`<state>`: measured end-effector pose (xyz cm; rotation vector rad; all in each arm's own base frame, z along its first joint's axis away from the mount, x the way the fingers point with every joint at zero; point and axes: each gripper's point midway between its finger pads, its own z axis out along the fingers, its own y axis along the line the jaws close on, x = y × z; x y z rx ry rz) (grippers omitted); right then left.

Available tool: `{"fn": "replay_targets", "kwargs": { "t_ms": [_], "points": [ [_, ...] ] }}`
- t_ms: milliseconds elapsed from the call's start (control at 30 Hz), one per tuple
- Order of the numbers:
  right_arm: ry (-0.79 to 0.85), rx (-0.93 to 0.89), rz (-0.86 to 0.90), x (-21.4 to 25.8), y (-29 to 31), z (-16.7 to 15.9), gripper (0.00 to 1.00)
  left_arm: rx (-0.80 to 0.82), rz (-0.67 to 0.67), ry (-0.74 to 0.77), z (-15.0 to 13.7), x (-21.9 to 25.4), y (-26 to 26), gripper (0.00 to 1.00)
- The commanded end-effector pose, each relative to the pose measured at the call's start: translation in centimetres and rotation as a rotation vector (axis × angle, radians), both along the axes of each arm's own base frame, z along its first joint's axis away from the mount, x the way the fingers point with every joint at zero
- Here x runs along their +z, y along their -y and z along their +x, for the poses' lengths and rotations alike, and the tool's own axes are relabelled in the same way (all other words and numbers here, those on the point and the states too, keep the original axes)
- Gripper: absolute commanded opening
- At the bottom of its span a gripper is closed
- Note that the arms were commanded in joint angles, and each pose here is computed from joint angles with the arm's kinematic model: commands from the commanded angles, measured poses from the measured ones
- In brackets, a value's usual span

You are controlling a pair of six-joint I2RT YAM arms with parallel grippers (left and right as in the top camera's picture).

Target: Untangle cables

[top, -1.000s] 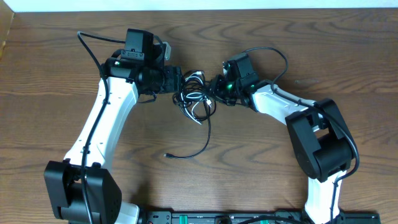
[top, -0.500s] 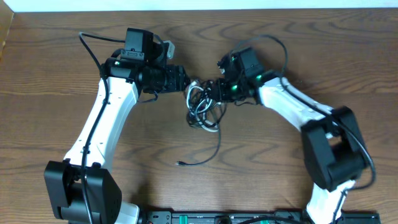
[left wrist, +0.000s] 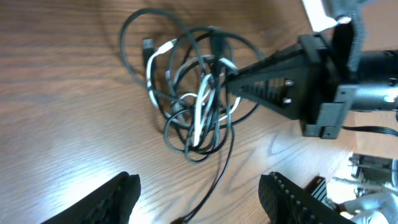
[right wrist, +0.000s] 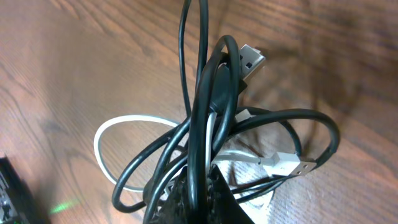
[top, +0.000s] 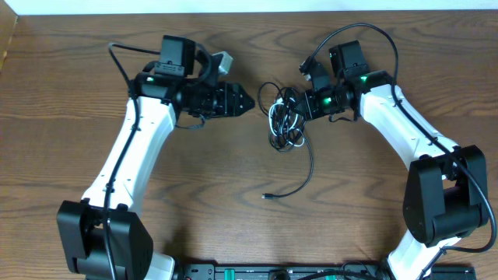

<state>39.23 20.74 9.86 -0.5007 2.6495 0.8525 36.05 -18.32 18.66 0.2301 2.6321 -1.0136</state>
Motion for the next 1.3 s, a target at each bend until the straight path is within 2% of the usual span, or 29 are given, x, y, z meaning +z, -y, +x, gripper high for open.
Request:
{"fn": "replay_targets", "kwargs": {
  "t_ms": [0,300,467,700,967,1267],
  "points": [
    [0.004,0.032,-0.005,0.3,0.0,-0.4,0.01,-0.018,0.028,-0.032,-0.5,-1.4,1.6,0.67],
    [-0.099,-0.021,-0.008,-0.2,0.7,-1.6,0.01,-0.091,0.071,-0.054,-0.8,-4.9,5.6,0.66],
    [-0.132,-0.014,0.027,0.1,1.0,-2.1,0.01,-0.109,0.086,-0.096,-0.6,-7.5,6.5,0.62],
    [-0.141,0.013,0.052,0.3,0.8,-2.6,0.01,-0.113,0.076,-0.115,0.2,-9.8,7.5,0.62],
    [-0.137,0.017,0.051,0.3,0.8,-2.6,0.01,-0.159,0.036,-0.046,0.6,-9.6,9.8,0.62],
    [-0.136,0.017,0.051,0.3,0.8,-2.5,0.01,-0.133,0.056,0.029,2.2,-9.4,9.8,0.62]
  ]
}}
